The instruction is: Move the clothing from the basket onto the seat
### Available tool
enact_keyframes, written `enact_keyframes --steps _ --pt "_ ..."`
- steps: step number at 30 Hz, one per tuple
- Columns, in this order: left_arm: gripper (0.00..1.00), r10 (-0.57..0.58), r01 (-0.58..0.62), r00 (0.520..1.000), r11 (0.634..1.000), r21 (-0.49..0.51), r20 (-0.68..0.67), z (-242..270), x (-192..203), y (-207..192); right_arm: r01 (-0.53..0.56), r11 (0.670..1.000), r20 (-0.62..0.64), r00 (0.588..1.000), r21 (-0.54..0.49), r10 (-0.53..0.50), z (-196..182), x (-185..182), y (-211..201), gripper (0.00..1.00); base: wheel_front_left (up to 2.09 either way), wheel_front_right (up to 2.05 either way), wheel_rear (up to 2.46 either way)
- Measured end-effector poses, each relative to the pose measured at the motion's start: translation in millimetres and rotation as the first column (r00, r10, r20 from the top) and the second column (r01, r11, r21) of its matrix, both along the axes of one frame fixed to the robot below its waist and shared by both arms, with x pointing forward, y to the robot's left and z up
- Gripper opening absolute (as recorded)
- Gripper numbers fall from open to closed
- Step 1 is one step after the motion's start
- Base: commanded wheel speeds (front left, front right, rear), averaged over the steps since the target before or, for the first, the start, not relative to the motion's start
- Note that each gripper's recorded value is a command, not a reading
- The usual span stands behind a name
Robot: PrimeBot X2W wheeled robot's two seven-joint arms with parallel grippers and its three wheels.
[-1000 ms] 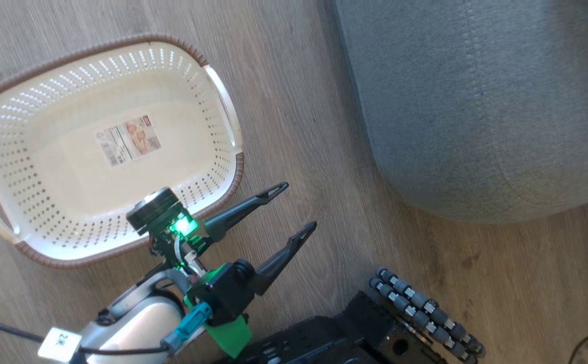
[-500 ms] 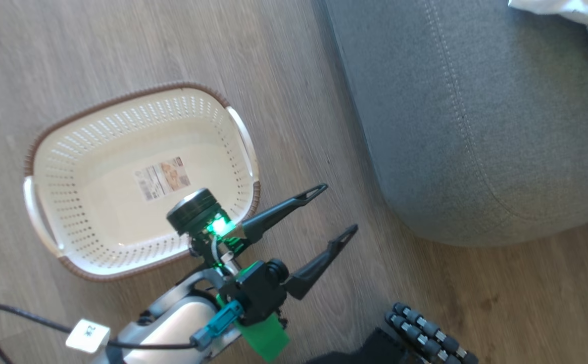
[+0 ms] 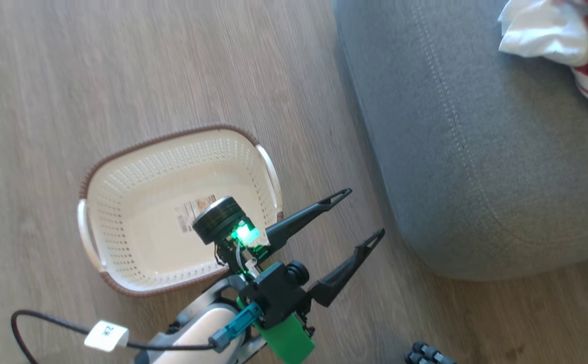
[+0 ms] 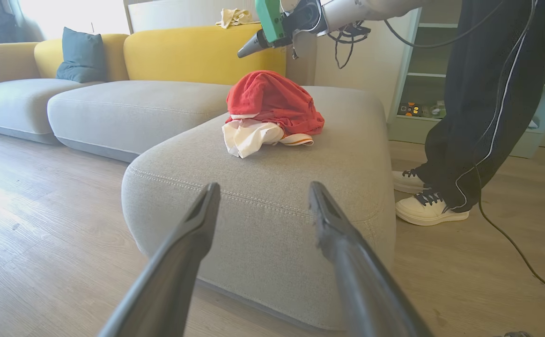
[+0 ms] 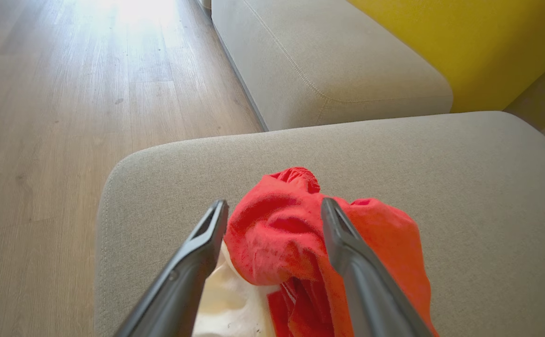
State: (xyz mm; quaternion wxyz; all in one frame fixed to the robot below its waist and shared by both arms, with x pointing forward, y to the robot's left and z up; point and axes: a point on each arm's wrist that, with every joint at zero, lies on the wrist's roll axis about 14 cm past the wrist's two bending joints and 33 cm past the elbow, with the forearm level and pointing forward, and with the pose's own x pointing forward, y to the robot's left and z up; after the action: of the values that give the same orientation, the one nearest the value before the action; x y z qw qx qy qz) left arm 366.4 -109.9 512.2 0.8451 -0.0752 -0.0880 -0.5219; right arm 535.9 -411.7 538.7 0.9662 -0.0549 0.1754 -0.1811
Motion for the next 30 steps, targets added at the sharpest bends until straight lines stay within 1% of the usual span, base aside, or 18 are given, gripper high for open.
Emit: enact_keyframes --steps 2,6,8,10,13,15,18,21,25,28,30 --pt "1.00 0.021 -0.021 1.000 1.000 -0.005 0.014 9 -1 2 -0.023 1.000 0.030 0.999 -0.012 0.024 17 1 5 1.00 0.00 0.00 0.00" --pt "1.00 0.057 -0.057 0.998 0.998 -0.007 0.030 21 -7 7 -0.079 0.995 0.115 0.990 -0.068 0.087 54 -1 15 1.00 0.00 0.00 0.00" --pt "1.00 0.083 -0.082 0.996 0.997 -0.010 0.038 27 -8 11 -0.110 0.989 0.163 0.979 -0.101 0.125 69 -4 22 1.00 0.00 0.00 0.00" --pt "1.00 0.119 -0.119 0.991 0.993 -0.005 0.057 33 -7 16 -0.153 0.980 0.232 0.956 -0.128 0.180 86 -5 34 1.00 0.00 0.00 0.00" --pt "1.00 0.237 -0.238 0.969 0.971 0.001 0.072 38 6 35 -0.211 0.969 0.370 0.896 -0.133 0.246 115 -6 56 1.00 0.00 0.00 0.00" --pt "1.00 0.300 -0.301 0.951 0.954 0.003 0.079 41 13 48 -0.263 0.949 0.432 0.846 -0.174 0.313 132 -7 75 1.00 0.00 0.00 0.00" --pt "1.00 0.375 -0.376 0.923 0.927 -0.003 0.088 47 20 67 -0.342 0.915 0.495 0.769 -0.215 0.404 146 -10 107 1.00 0.00 0.00 0.00" --pt "1.00 0.438 -0.439 0.893 0.898 -0.013 0.106 55 26 84 -0.404 0.883 0.531 0.708 -0.236 0.466 150 -18 133 1.00 0.00 0.00 0.00" --pt "1.00 0.551 -0.550 0.830 0.834 -0.037 0.082 62 32 117 -0.458 0.855 0.587 0.632 -0.244 0.506 158 -31 159 1.00 0.00 0.00 0.00" --pt "1.00 0.625 -0.625 0.778 0.780 -0.016 0.062 55 30 141 -0.494 0.835 0.638 0.567 -0.243 0.521 165 -45 180 1.00 0.00 0.00 0.00" --pt "1.00 0.676 -0.677 0.735 0.736 -0.002 0.051 50 28 160 -0.526 0.814 0.646 0.537 -0.247 0.543 158 -56 198 1.00 0.00 0.00 0.00"
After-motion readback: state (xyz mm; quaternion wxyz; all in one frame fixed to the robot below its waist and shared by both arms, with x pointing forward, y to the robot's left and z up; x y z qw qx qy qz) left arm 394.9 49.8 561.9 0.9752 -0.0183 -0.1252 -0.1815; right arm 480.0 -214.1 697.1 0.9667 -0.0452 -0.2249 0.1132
